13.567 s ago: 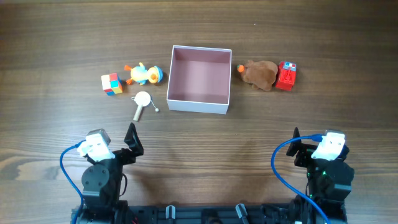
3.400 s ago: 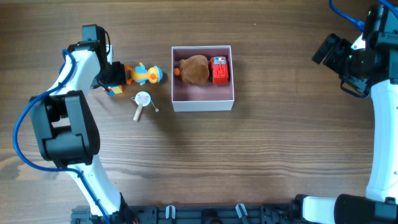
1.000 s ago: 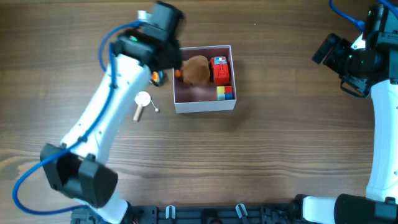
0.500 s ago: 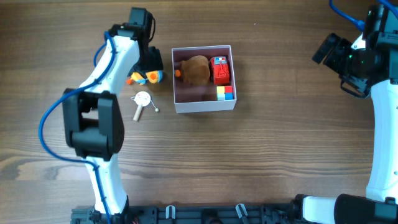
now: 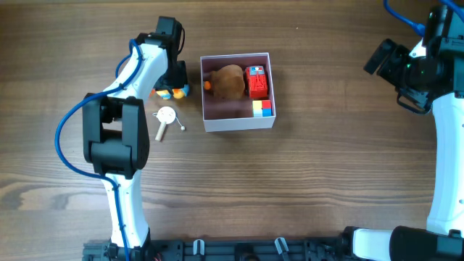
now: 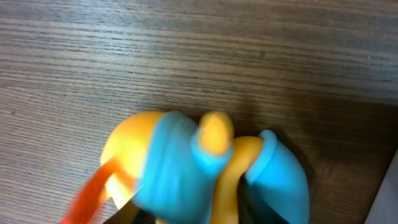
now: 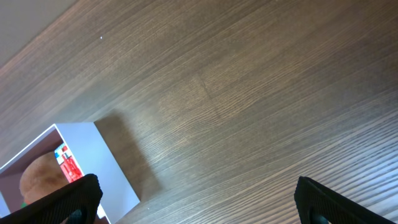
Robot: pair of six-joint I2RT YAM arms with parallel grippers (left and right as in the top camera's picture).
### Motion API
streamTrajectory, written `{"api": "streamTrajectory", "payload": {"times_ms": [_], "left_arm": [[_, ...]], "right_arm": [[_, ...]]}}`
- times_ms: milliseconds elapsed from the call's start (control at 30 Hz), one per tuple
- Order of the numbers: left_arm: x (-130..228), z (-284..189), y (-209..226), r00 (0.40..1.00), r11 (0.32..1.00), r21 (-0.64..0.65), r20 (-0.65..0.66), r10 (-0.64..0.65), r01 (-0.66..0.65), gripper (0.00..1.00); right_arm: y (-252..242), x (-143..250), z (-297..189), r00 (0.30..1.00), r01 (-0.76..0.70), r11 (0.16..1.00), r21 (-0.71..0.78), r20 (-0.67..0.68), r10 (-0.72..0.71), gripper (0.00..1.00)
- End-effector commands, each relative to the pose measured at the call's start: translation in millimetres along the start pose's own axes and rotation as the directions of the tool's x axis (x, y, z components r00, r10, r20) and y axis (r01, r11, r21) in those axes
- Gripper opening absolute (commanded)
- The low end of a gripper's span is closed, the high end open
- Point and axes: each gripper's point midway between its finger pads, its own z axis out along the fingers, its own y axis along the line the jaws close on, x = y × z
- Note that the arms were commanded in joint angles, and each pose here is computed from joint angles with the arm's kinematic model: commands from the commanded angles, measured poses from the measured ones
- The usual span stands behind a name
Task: Pack container
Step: 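Move the left gripper to the orange-blue toy duck and grasp it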
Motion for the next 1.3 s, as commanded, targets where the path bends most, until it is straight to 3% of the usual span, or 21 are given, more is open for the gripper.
{"api": "streamTrajectory", "payload": {"times_ms": [0,267,400,633,667,800,900,967,1067,1267], "left_arm": [[20.3,20.0,1.7,0.995,0.999,-0.015,-0.086,0.043,-0.045,0.20],[15.7,-14.6,5.0,0.998,0.999,-0.004,-0.048,0.038,-0.039,0.13],[10.4,-31.5,5.7,0.999,0.999,0.005,-0.013,0.034,-0.034,0.04],[9.1,-36.8,6.0,0.999,0.999,0.008,-0.003,0.033,-0.032,0.04],[9.1,-36.8,6.0,0.999,0.999,0.008,-0.003,0.032,-0.032,0.07],[8.3,-36.7,6.0,0.999,0.999,0.009,0.000,0.032,-0.032,0.36],[7.2,-35.0,6.4,1.000,1.000,0.008,0.003,0.030,-0.030,0.45],[8.6,-34.9,6.5,1.000,1.000,0.008,-0.003,0.031,-0.031,0.46],[10.8,-35.0,7.2,0.999,0.999,0.005,-0.012,0.049,-0.049,0.57],[14.4,-35.1,8.5,0.993,0.994,0.003,-0.027,0.113,-0.113,0.62]], "right_arm": [[-0.4,-1.7,-1.7,1.000,-0.005,1.000,0.004,0.009,0.005,1.00],[-0.4,-1.7,-1.7,1.000,-0.005,1.000,0.004,0.009,0.005,1.00],[-0.4,-1.7,-1.7,1.000,-0.005,1.000,0.004,0.009,0.005,1.00],[-0.4,-1.7,-1.7,1.000,-0.005,1.000,0.003,0.009,0.005,1.00],[-0.4,-1.7,-1.7,1.000,-0.005,1.000,0.004,0.009,0.005,1.00],[-0.4,-1.7,-1.7,1.000,-0.005,1.000,0.004,0.009,0.005,1.00],[-0.4,-1.7,-1.7,1.000,-0.005,1.000,0.004,0.009,0.005,1.00],[-0.4,-1.7,-1.7,1.000,-0.005,1.000,0.004,0.009,0.005,1.00],[-0.4,-1.7,-1.7,1.000,-0.005,1.000,0.004,0.009,0.005,1.00],[-0.4,-1.7,-1.7,1.000,-0.005,1.000,0.004,0.009,0.005,1.00]]}}
